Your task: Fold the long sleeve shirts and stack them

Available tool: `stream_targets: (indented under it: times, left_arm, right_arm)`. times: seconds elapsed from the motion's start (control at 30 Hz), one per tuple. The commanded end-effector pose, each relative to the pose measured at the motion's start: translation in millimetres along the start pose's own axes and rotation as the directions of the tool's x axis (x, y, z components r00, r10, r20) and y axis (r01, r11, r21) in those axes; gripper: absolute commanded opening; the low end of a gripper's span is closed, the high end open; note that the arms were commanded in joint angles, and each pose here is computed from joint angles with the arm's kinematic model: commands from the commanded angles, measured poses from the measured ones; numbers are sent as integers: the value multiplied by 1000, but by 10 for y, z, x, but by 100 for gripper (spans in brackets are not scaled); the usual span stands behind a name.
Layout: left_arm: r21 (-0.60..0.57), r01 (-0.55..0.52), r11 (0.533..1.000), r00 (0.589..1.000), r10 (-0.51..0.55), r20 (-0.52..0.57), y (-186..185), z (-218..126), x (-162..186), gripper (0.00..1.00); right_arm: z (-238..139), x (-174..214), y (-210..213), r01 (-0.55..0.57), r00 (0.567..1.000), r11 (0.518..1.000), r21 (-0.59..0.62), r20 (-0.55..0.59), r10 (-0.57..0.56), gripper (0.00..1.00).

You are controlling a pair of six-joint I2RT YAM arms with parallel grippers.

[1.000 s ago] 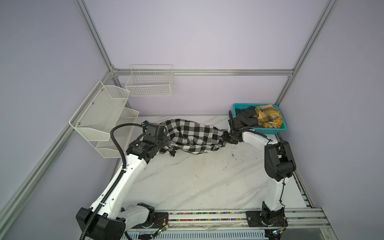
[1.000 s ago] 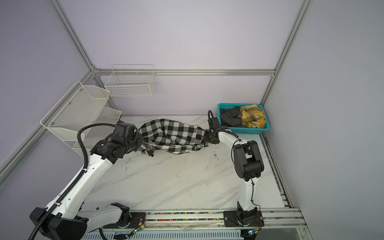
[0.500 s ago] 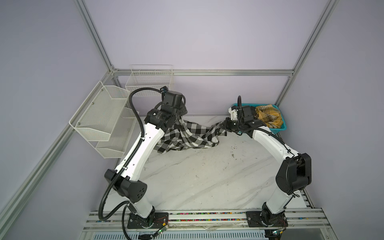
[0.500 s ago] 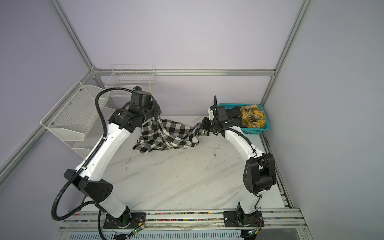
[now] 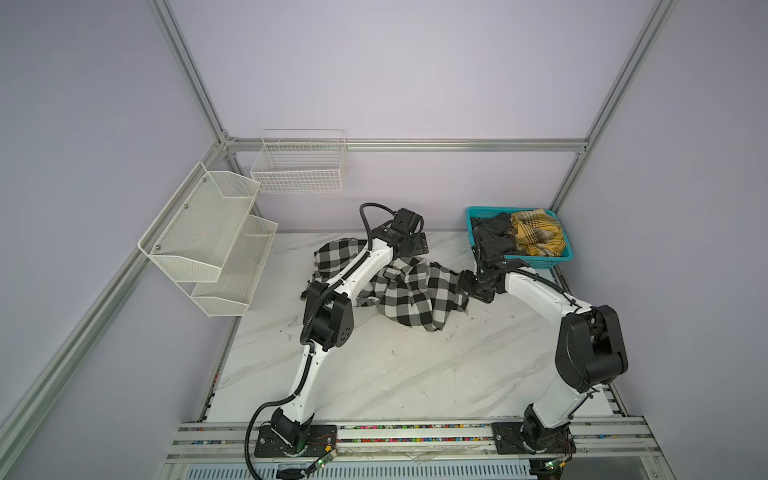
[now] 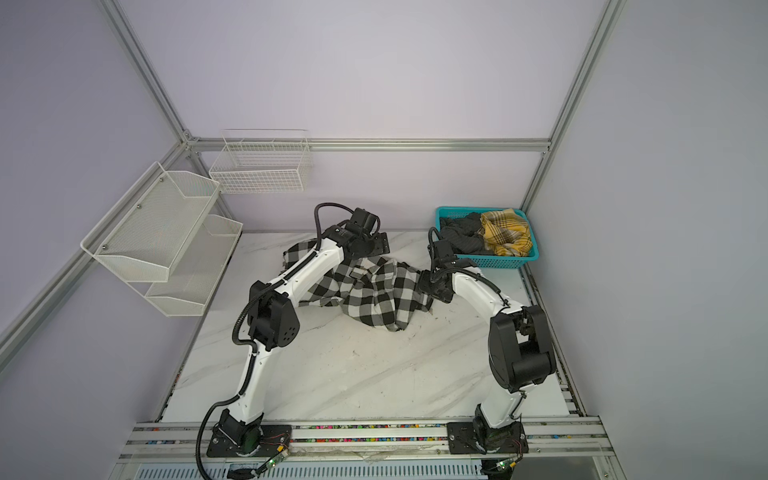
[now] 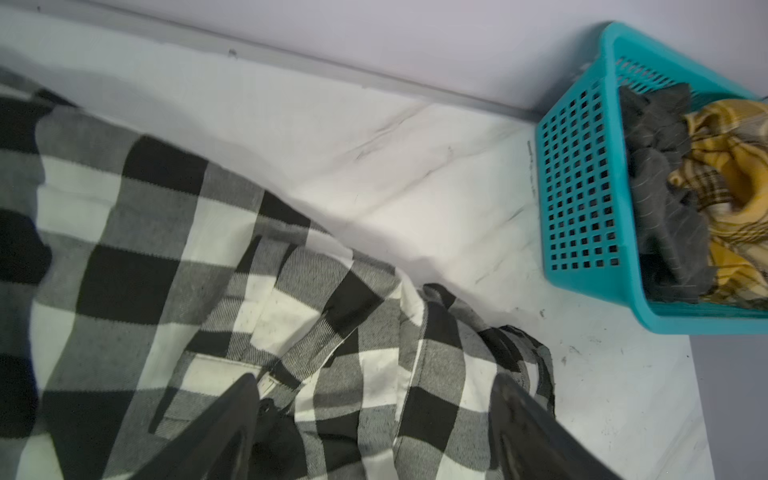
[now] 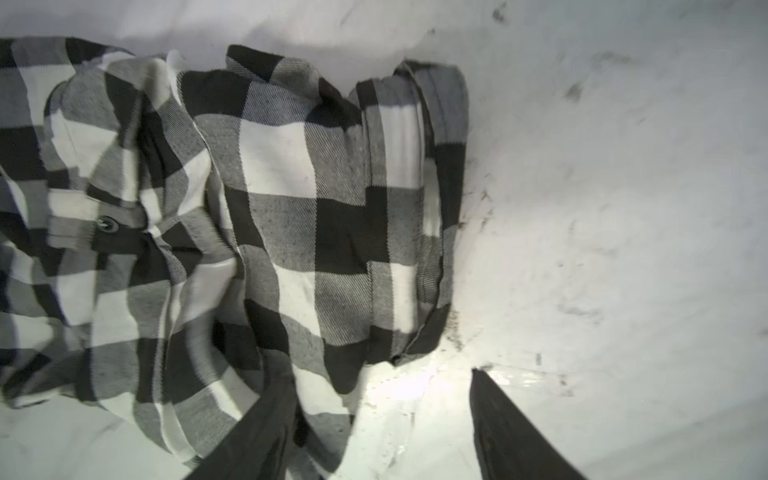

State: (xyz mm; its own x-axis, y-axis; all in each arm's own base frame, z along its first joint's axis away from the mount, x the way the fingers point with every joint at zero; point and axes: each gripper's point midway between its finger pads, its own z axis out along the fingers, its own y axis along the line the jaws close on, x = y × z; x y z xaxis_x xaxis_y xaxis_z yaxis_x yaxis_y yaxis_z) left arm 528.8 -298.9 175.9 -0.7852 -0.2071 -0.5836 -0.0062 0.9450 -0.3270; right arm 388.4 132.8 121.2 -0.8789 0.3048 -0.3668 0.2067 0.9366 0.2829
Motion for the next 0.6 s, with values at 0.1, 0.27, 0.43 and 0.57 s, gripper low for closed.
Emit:
stream_targets:
  times: [0.1,0.27,0.43,0.57]
  left_arm:
    - [-51,94,994,984,-85,160,744,-1451,-424,90]
    - [-187,277,943,961,-271,55,2025,-1765,373,91]
    - [-275,424,863,900,-437,18,2875,-1884,1130,91]
    - [-258,554,792,823,-568,23,3230,-1780,1352,92]
  right_arm:
    - [-546,199,398,232,968,972,-35,107,-227,76]
    - [-280,956,886,383,922,905,-185,16,-387,76]
    - [70,1120,950,375,922,900,-223,-14,-388,75]
    - [358,1275,945,394,905,893,-217,-80,-419,69]
